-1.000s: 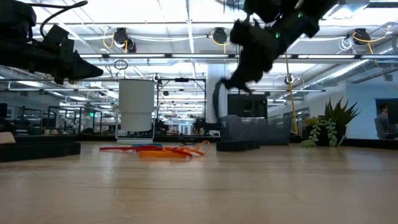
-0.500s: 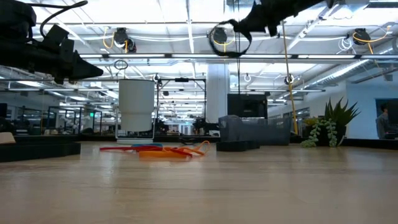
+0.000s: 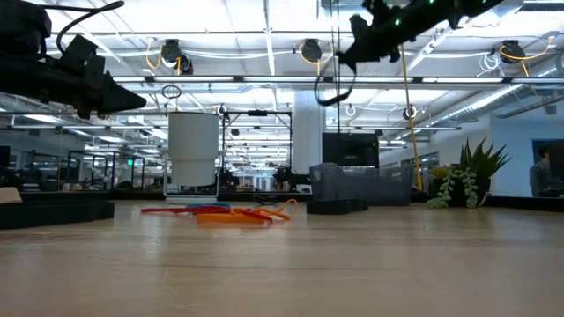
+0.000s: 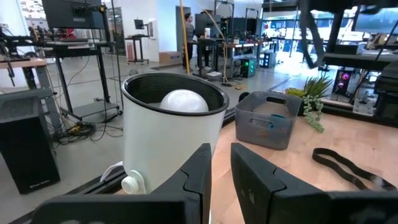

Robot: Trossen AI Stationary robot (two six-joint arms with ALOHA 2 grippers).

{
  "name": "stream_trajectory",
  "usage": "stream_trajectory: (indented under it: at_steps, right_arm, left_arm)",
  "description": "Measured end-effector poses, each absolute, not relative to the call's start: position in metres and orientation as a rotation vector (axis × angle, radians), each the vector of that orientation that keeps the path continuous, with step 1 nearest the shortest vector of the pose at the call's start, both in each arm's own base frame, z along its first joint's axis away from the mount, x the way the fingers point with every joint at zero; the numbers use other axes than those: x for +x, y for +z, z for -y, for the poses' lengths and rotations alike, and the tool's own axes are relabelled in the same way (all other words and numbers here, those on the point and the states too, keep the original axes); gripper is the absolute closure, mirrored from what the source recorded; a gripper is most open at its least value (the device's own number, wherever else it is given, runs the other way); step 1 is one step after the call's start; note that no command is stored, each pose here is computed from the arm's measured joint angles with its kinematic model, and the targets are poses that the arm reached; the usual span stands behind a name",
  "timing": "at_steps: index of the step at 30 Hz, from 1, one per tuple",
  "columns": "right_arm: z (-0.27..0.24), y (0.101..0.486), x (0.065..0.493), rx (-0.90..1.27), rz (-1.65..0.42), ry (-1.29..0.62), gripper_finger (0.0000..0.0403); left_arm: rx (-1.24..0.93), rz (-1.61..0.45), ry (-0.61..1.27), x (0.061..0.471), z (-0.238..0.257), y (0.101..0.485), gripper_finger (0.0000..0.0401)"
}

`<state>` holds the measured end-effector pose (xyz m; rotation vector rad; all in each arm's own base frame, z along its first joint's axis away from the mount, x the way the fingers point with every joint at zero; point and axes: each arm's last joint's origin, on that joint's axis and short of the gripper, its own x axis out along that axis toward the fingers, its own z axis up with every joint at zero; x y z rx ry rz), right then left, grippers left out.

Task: Pick and place rubber bands into bin
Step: Put the black rubber band into the black bin

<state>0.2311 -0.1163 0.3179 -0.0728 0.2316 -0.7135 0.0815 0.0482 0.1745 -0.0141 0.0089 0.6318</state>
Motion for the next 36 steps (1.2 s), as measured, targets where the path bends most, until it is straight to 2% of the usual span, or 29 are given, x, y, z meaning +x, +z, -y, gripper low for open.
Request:
stream_trajectory:
  at_steps: [17,29,36]
  right_arm:
    - [0.156,0.238,0.248,-0.028,-0.701,-0.749,0.0403]
    - [0.163,0.196,0.261,-0.006,-0.877,-0.719,0.0402]
    - [0.162,0.185,0.26,0.008,-0.944,-0.705,0.0402]
  left_arm:
    - [-0.002,-0.013,0.632,0.081,-0.048,0.175,0.0332]
    - [-0.002,-0.013,0.631,0.082,-0.048,0.175,0.0332]
    - [-0.002,-0.013,0.631,0.082,-0.048,0.174,0.0332]
